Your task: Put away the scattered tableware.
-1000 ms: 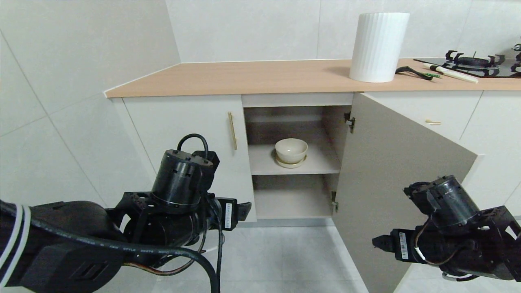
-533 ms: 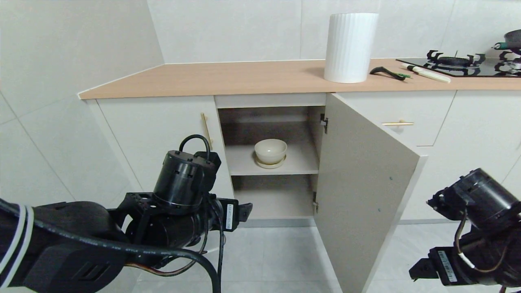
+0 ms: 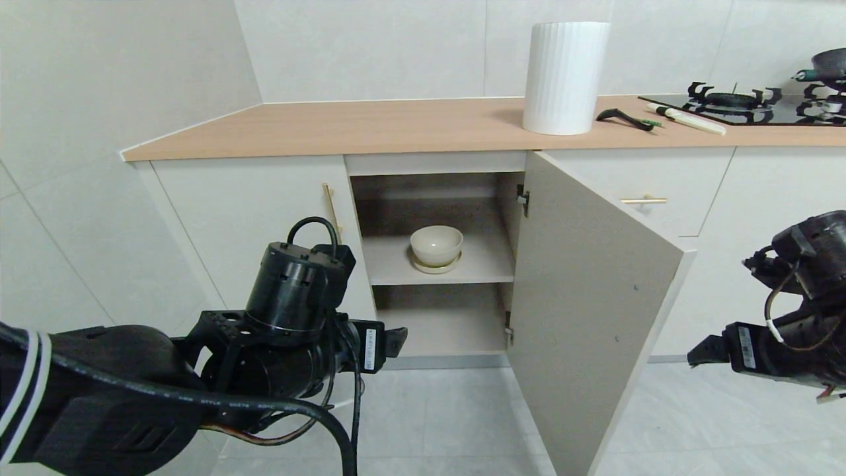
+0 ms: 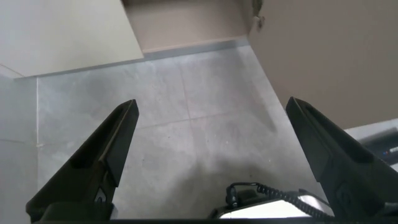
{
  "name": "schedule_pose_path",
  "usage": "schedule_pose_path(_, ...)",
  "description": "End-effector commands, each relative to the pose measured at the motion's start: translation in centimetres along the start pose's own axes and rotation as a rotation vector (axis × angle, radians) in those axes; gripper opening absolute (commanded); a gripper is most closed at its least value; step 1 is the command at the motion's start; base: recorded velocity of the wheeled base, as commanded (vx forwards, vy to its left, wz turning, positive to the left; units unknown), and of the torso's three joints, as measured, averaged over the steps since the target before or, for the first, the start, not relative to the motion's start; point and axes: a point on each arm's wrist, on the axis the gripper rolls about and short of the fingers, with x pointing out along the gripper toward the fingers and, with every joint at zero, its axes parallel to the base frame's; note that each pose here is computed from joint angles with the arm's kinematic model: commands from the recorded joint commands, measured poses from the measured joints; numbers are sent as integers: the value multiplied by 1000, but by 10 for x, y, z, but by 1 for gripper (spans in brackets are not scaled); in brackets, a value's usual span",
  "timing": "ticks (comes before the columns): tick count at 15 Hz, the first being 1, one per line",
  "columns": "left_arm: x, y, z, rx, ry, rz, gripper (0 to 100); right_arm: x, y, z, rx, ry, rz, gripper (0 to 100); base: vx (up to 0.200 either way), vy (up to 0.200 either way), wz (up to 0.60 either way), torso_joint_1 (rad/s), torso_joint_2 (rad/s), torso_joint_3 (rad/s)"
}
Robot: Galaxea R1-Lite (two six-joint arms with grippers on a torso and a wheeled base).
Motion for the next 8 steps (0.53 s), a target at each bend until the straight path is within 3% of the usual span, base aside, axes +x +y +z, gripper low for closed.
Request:
schedule_pose_path(1,-1,0,0,-1,-2,0,100,31,-10,11,60,14,-41,100,0,0,0,0,0,0)
schedule_pose_path(8,0,3,4,-23,-38,-2,100,59,10,30,67,-103,108,100,0,0,0,0,0,0)
